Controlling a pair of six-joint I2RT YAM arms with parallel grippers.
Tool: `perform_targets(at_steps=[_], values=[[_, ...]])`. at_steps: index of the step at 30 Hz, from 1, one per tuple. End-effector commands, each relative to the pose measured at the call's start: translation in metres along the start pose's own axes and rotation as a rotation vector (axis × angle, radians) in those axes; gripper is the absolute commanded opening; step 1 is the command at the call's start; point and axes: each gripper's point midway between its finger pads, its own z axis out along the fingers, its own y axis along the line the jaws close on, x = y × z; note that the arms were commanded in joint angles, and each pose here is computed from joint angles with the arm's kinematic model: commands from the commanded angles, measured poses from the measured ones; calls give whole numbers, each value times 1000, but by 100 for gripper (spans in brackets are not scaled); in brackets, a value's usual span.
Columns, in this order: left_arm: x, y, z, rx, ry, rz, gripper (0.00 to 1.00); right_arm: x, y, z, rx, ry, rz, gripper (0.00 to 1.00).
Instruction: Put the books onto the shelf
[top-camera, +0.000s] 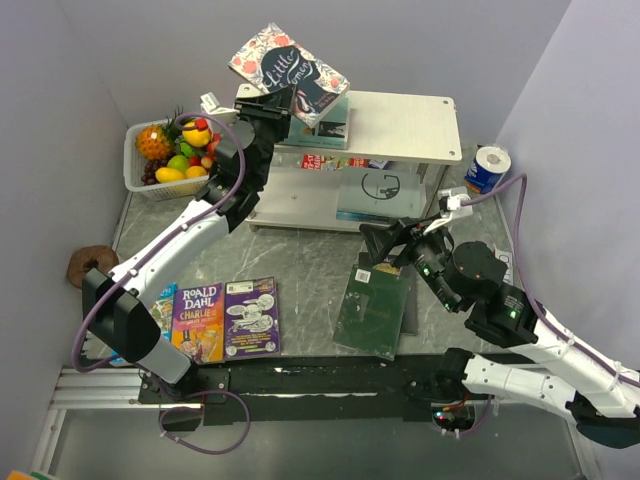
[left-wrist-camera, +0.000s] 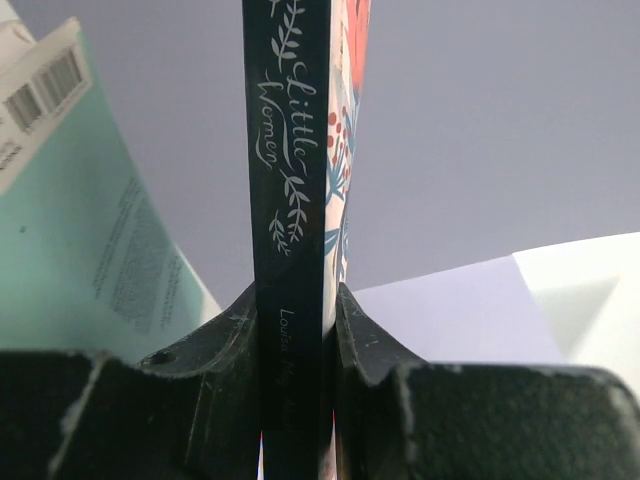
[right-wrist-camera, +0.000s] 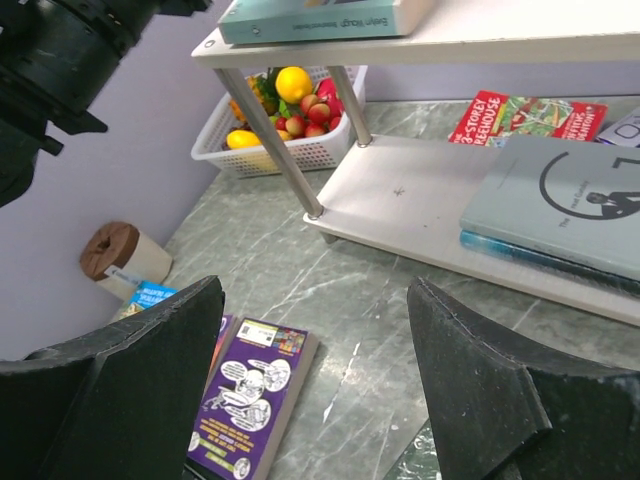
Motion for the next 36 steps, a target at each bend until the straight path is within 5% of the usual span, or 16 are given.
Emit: perform_targets(at_steps=[1, 2, 17, 25, 36], values=[[-13, -57, -5, 148, -23, -115, 18, -11, -9, -1, 33, -52, 7, 82], [-9, -51, -5, 138, -13, -107, 28, -10, -9, -1, 35, -51, 6, 82], [-5, -12, -17, -24, 45, 111, 96, -16, -4, 4, 24, -55, -8, 82], [-8, 18, -40, -233, 151, 354, 96, -19, -1, 8, 20, -63, -24, 82], [4, 7, -37, -237, 281, 514, 96, -29, 26, 34, -44, -75, -26, 78]])
